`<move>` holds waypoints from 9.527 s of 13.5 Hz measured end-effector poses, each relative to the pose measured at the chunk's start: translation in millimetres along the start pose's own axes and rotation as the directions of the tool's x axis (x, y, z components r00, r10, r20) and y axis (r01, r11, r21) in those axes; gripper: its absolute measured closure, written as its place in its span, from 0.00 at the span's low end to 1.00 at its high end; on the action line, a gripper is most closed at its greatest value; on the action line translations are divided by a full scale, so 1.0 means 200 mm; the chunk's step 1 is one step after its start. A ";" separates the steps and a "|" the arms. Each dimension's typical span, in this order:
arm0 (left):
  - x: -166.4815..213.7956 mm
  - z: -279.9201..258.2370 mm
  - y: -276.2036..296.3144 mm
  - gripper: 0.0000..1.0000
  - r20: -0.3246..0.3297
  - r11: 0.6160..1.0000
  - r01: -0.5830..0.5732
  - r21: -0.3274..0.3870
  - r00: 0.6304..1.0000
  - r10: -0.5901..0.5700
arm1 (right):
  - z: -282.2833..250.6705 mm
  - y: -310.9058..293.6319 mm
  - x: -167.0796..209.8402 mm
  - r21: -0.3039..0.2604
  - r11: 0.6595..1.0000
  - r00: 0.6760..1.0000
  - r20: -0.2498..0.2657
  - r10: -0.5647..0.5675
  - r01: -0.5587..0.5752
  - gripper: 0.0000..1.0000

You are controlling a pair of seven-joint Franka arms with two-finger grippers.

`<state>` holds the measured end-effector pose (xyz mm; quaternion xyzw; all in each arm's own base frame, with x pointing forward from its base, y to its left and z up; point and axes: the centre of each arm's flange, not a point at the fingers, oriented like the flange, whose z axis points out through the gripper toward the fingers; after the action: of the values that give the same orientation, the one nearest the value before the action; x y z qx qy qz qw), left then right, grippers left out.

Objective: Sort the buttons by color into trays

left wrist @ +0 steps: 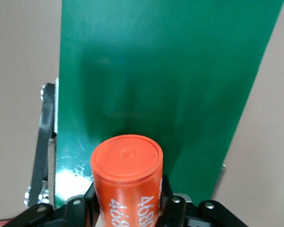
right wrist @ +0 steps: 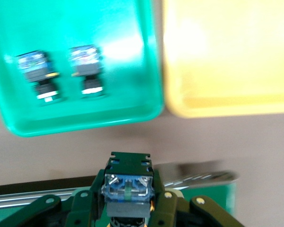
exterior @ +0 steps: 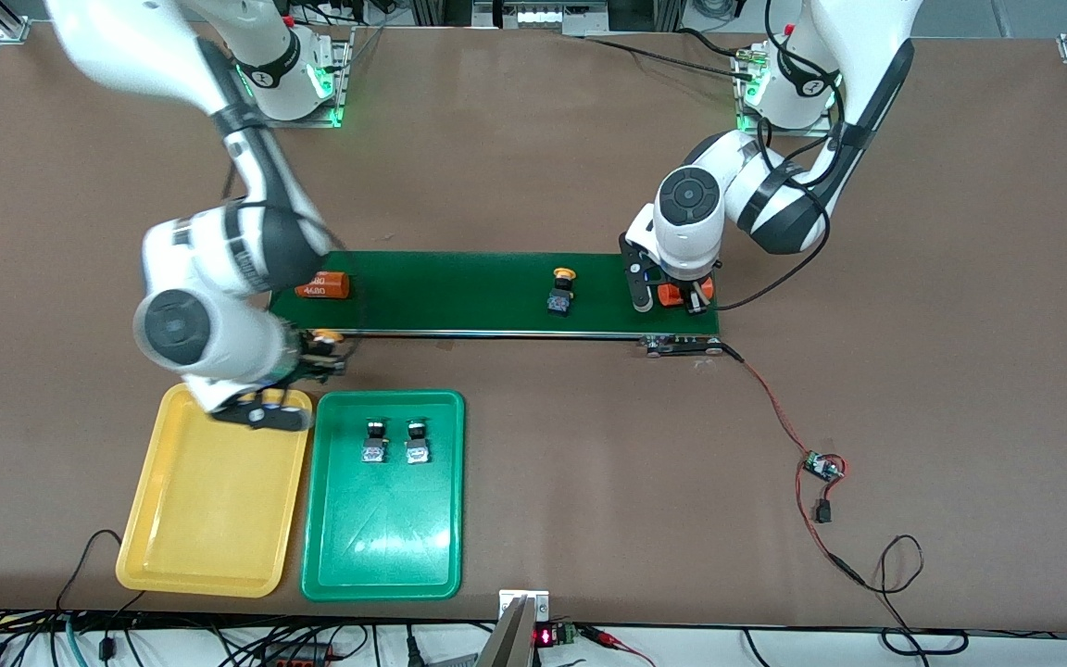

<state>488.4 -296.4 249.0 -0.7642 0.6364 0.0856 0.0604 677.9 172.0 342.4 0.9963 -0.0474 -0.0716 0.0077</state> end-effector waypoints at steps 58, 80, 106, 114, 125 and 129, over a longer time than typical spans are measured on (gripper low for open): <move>-1.77 -1.48 -0.70 0.00 -0.158 0.097 0.967 -0.236 0.060 -0.986 | 0.40 -0.79 -0.60 0.112 0.986 0.986 -0.093 0.136 -0.126 0.00; -1.74 -1.41 -0.59 0.00 -0.092 0.118 0.966 -0.229 0.099 -0.991 | 0.57 -0.71 -0.73 0.056 0.986 0.978 -0.134 0.161 -0.155 0.60; -1.75 -1.43 -0.70 0.00 -0.031 0.111 0.968 -0.226 0.106 -0.994 | 0.50 0.31 0.35 -0.049 0.989 0.963 -0.226 -0.147 0.140 0.60; -1.70 -1.46 -0.69 0.00 -0.045 0.128 0.965 -0.227 0.121 -0.992 | 0.64 0.46 0.43 -0.089 0.982 0.946 -0.264 -0.187 0.169 0.60; -1.74 -1.45 -0.72 0.00 -0.066 0.119 0.966 -0.228 0.107 -0.992 | 0.63 0.43 0.43 -0.063 0.985 0.951 -0.257 -0.169 0.158 0.00; -1.78 -1.45 -0.72 0.00 -0.080 0.181 0.958 -0.223 0.167 -0.983 | 0.18 0.47 0.31 -0.056 0.988 0.977 -0.151 -0.151 0.144 0.00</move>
<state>584.0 13.8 603.1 -0.9998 -0.0014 -0.0137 -0.0111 724.9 71.8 300.6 0.9992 0.0289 0.0044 0.0281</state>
